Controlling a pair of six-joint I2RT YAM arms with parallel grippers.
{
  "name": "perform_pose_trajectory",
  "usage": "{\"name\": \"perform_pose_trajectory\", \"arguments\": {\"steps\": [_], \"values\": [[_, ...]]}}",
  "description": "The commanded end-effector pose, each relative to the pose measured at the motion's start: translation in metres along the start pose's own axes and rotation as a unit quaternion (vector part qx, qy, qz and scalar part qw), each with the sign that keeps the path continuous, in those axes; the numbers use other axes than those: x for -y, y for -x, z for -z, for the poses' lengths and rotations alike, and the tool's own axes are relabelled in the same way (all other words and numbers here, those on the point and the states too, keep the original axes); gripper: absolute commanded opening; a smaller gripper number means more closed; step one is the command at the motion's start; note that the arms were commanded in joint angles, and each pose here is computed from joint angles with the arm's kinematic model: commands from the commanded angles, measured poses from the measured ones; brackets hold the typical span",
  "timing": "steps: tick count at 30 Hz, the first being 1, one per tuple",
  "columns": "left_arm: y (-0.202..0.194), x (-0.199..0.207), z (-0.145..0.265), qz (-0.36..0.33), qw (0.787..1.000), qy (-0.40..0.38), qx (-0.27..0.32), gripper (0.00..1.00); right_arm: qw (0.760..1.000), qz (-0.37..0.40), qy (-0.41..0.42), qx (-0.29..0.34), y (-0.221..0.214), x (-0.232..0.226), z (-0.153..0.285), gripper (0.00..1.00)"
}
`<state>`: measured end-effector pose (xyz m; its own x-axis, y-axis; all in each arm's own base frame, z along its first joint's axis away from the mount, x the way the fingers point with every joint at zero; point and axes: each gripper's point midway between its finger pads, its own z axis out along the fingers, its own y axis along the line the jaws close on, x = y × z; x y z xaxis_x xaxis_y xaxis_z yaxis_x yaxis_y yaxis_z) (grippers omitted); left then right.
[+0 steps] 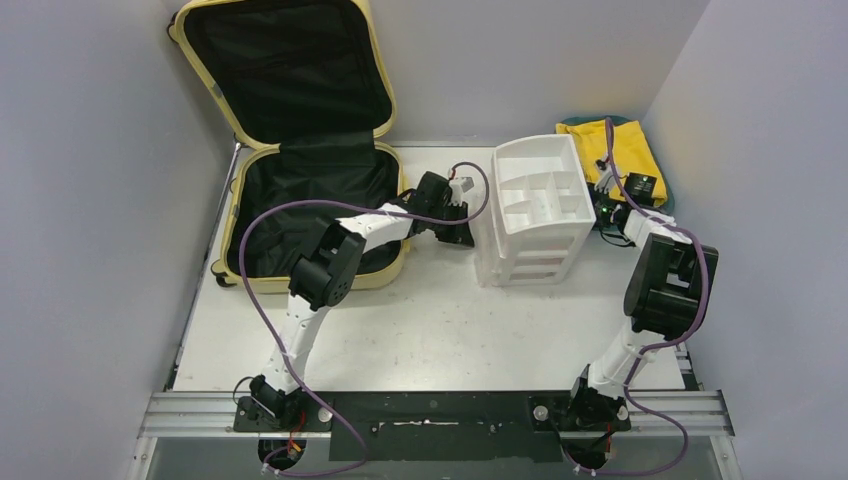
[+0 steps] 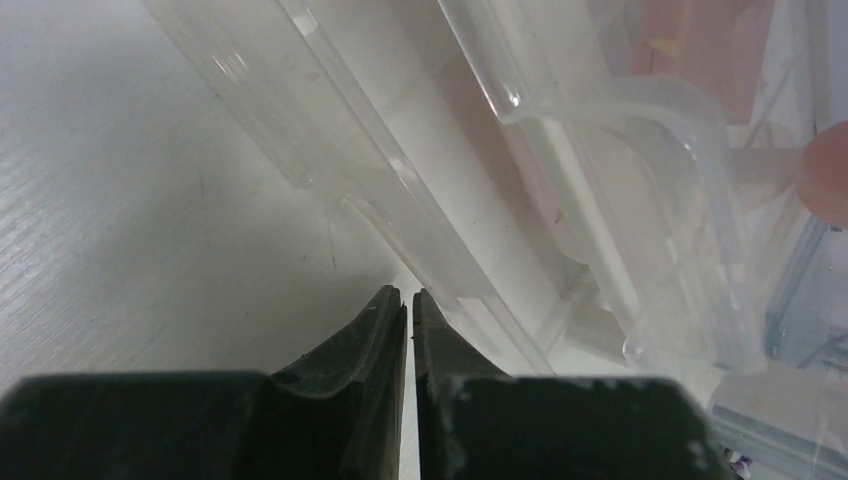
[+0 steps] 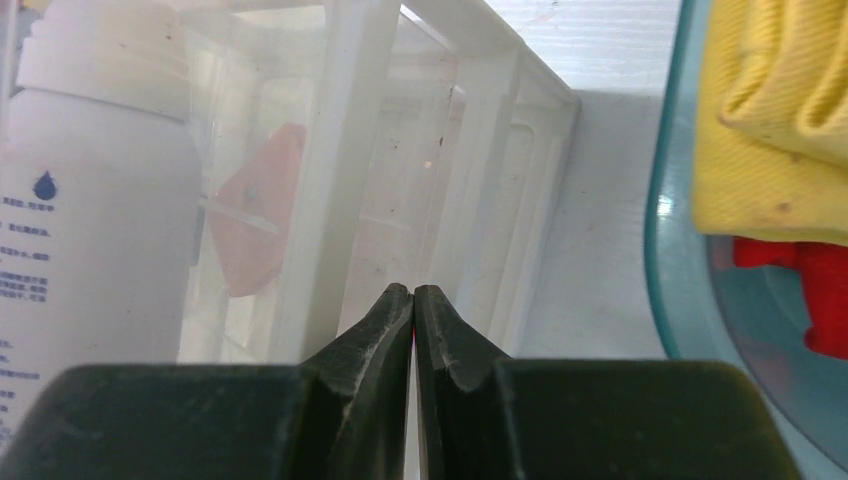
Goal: Open, take out, and arrange the luggage
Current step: Close the drawer in the storage box.
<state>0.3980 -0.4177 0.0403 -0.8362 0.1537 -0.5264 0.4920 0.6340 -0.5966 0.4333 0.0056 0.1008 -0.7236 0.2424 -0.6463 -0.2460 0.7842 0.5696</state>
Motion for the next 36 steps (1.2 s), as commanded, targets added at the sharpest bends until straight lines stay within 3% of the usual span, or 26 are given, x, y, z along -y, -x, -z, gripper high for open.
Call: {"name": "perform_pose_trajectory", "arguments": {"steps": [1, 15, 26, 32, 36], "values": [[0.038, 0.028, -0.004, -0.012, 0.998, -0.048, 0.049, 0.07, 0.998, 0.017, 0.050, 0.021, 0.010, -0.028, -0.004, 0.08], [0.044, 0.038, -0.009, 0.000, 0.996, -0.071, 0.055, 0.09, 0.998, 0.016, 0.063, 0.018, 0.003, -0.041, -0.016, 0.08], [0.052, 0.008, 0.033, -0.015, 0.998, -0.008, 0.059, 0.09, 0.998, 0.014, 0.032, 0.045, 0.021, -0.024, 0.005, 0.14], [0.080, -0.002, 0.074, -0.018, 0.996, 0.004, 0.089, 0.10, 0.998, 0.019, 0.013, 0.053, 0.027, -0.018, 0.013, 0.34], [0.101, 0.005, 0.102, -0.035, 0.992, 0.002, 0.118, 0.11, 0.997, 0.034, -0.020, 0.059, 0.034, -0.010, 0.021, 0.63]]}}
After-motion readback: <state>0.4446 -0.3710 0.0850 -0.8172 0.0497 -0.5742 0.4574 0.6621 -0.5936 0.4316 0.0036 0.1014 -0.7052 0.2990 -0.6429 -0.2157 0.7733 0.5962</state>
